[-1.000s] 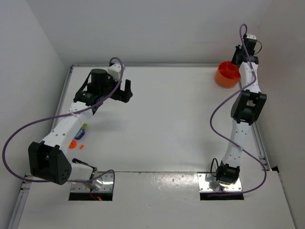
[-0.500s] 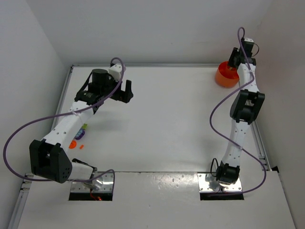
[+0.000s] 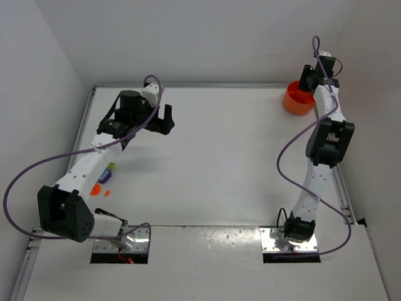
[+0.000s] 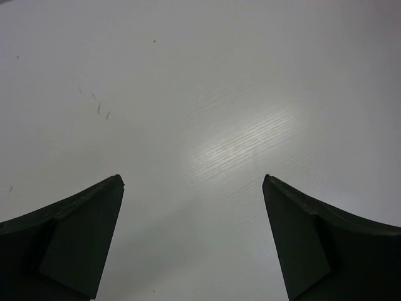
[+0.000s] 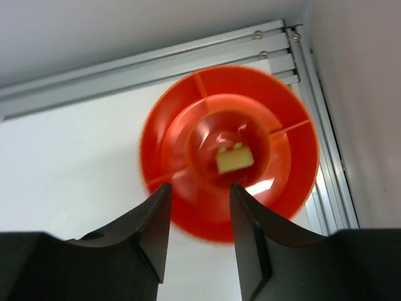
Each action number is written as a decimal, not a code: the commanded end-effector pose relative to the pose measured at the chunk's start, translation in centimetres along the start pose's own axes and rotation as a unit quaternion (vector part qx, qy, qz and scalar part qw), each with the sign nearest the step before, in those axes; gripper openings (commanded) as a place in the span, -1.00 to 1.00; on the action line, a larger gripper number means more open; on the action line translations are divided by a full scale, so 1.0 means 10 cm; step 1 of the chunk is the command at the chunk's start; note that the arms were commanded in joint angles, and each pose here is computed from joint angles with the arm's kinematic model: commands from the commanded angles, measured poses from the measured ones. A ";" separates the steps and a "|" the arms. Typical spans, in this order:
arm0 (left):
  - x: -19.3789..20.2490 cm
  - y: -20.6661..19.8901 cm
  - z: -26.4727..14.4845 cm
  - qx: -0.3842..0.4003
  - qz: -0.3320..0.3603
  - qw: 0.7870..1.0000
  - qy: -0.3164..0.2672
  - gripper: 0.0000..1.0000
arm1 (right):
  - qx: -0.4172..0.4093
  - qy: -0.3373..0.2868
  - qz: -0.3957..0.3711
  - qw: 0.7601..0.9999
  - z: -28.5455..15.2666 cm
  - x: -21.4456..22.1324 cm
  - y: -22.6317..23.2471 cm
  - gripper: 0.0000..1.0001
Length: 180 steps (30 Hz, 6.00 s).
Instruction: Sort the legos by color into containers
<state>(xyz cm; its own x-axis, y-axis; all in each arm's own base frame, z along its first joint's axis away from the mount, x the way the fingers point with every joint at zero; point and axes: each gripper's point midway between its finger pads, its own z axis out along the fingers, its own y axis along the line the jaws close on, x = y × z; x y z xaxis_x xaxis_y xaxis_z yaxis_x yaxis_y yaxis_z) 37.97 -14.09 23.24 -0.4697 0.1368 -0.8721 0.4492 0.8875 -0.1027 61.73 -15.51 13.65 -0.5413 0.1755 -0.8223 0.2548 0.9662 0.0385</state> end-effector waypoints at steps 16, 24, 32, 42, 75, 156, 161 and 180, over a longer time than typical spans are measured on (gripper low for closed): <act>0.80 2.18 -1.11 -0.311 -0.080 0.934 0.156 0.82 | -0.273 0.090 -0.178 0.941 -1.99 0.72 1.51 0.72; 1.51 2.74 -1.30 -0.321 -0.129 0.914 0.212 0.06 | -0.310 0.123 -0.176 0.926 -2.15 1.02 1.80 0.72; 1.90 2.90 -1.27 -0.318 -0.153 0.907 0.231 0.15 | -0.312 0.126 -0.194 0.922 -2.25 1.12 1.92 0.72; 2.15 3.04 -1.04 -0.288 -0.192 0.908 0.238 0.21 | -0.308 0.141 -0.200 0.919 -2.29 1.28 1.92 0.72; 2.36 3.23 -0.74 -0.272 -0.210 0.908 0.238 0.19 | -0.308 0.159 -0.214 0.913 -2.22 1.46 1.98 0.72; 0.14 -1.45 -0.06 0.236 0.144 0.961 0.021 -0.48 | -0.653 0.368 0.050 0.660 -3.85 2.09 4.01 -0.29; 0.14 -1.42 -0.05 0.226 0.145 0.963 0.021 -0.38 | -0.656 0.357 0.050 0.663 -3.87 2.03 3.97 -0.86; -0.01 -0.37 0.02 0.032 0.087 0.996 0.020 0.99 | -0.193 0.064 -0.198 0.959 -1.71 0.29 1.89 -1.00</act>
<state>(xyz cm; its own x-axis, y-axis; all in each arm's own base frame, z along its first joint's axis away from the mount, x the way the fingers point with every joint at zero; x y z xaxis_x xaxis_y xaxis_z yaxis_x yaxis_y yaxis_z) 34.90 -18.69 22.59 -0.4147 0.3373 -0.8452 0.6362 0.7715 -0.0043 48.09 14.43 22.71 -0.6723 -0.0501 -0.7386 -0.4085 0.8571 0.3137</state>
